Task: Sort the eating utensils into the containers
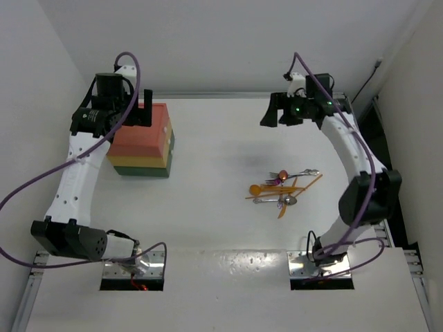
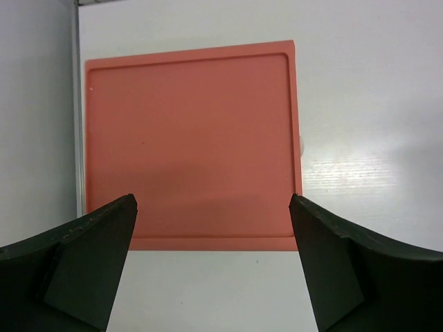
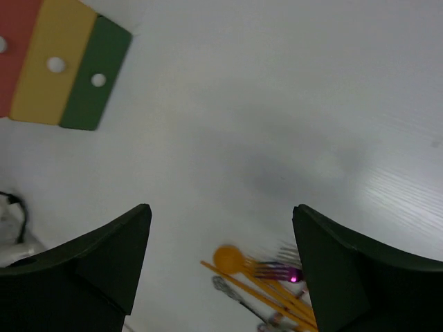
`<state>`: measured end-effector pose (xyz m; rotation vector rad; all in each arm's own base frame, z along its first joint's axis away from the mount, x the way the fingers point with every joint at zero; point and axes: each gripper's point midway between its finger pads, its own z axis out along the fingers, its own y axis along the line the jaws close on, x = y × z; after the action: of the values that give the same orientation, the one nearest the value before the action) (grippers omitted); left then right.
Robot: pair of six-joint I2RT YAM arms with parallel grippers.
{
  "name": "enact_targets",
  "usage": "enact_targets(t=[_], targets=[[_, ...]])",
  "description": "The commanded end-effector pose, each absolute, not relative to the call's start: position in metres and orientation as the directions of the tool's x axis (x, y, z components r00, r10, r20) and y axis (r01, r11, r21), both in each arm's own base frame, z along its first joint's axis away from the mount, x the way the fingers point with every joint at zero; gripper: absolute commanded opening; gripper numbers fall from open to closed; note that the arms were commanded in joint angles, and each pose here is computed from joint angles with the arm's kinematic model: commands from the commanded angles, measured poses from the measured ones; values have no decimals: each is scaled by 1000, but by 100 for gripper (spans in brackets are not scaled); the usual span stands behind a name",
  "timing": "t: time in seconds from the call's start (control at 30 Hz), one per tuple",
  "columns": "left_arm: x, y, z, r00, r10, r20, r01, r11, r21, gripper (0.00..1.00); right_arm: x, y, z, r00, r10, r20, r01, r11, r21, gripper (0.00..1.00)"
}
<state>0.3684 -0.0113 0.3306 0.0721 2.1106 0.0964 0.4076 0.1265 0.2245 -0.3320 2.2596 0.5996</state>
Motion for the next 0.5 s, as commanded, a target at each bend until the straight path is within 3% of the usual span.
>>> enact_targets(t=[0.0, 0.13, 0.2, 0.47], targets=[[376, -15, 328, -549, 97, -830, 0, 993, 116, 99, 409, 184, 236, -772, 29, -634, -433, 707, 559, 83], [389, -10, 315, -591, 84, -803, -40, 990, 133, 88, 429, 238, 202, -864, 36, -503, -394, 575, 718, 75], [391, -12, 312, -598, 85, -797, -31, 991, 129, 84, 437, 260, 204, -865, 35, -500, -417, 505, 756, 71], [396, -2, 297, -630, 66, -773, -61, 989, 134, 47, 430, 351, 170, -951, -9, -309, -301, 254, 919, 53]])
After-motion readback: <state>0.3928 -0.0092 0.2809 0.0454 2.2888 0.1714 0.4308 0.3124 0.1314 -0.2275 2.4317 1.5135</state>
